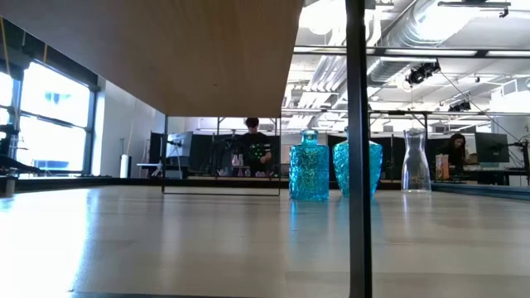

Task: Sort vases onto shelf
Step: Put the bottom blue vase on the shelf to align with the other blue vase

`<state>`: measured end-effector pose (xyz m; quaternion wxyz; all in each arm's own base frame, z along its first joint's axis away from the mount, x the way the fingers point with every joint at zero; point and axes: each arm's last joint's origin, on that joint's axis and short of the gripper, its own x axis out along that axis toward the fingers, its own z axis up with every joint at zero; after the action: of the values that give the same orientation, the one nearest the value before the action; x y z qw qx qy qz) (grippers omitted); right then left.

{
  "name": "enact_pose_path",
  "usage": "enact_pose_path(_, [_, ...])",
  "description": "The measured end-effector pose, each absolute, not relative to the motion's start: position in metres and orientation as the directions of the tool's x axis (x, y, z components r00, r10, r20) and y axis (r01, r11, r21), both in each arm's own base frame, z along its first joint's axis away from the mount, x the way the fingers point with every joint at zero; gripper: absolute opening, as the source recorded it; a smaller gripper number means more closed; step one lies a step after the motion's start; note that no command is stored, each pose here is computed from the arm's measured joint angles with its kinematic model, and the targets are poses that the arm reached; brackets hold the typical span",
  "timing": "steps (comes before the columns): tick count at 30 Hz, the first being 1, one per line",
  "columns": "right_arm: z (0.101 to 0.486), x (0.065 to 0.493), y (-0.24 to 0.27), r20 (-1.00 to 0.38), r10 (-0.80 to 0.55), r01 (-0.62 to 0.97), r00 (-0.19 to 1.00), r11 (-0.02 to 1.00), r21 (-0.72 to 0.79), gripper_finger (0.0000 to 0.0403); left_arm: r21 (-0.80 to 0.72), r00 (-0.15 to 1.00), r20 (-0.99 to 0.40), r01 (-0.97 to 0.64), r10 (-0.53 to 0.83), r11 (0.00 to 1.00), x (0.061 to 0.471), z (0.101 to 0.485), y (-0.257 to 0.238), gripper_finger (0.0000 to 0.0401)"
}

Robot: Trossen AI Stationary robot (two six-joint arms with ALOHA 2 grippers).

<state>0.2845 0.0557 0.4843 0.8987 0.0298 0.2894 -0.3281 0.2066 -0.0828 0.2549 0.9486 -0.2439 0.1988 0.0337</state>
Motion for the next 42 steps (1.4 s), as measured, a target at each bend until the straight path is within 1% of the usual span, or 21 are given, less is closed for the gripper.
enact_pose_path(14, [0.484, 0.285, 0.056, -0.538, -0.575, 0.608, 0.617, 0.782, -0.138, 0.0, -0.471, 0.915, -0.396, -0.129, -0.078, 0.873, 0.207, 0.255, -0.084, 0.0])
enact_pose_path(27, [0.485, 0.284, 0.055, -0.527, -0.591, 0.611, 0.611, 0.775, -0.162, 0.0, -0.51, 0.933, -0.336, -0.063, -0.131, 0.858, 0.207, 0.262, -0.089, 0.0])
enact_pose_path(34, [0.486, 0.282, 0.055, -0.524, -0.59, 0.592, 0.614, 0.783, -0.188, 0.0, -0.537, 0.971, -0.164, 0.059, -0.173, 0.842, 0.193, 0.288, -0.091, 0.0])
enact_pose_path(38, [0.493, 0.272, 0.053, -0.507, -0.59, 0.578, 0.628, 0.79, -0.204, 0.0, -0.48, 0.989, -0.095, 0.058, -0.117, 0.875, 0.174, 0.315, -0.08, 0.0])
enact_pose_path(42, [0.508, 0.246, 0.046, -0.479, -0.6, 0.581, 0.641, 0.787, -0.208, 0.0, -0.382, 0.998, -0.067, -0.018, -0.009, 0.924, 0.145, 0.344, -0.062, 0.0])
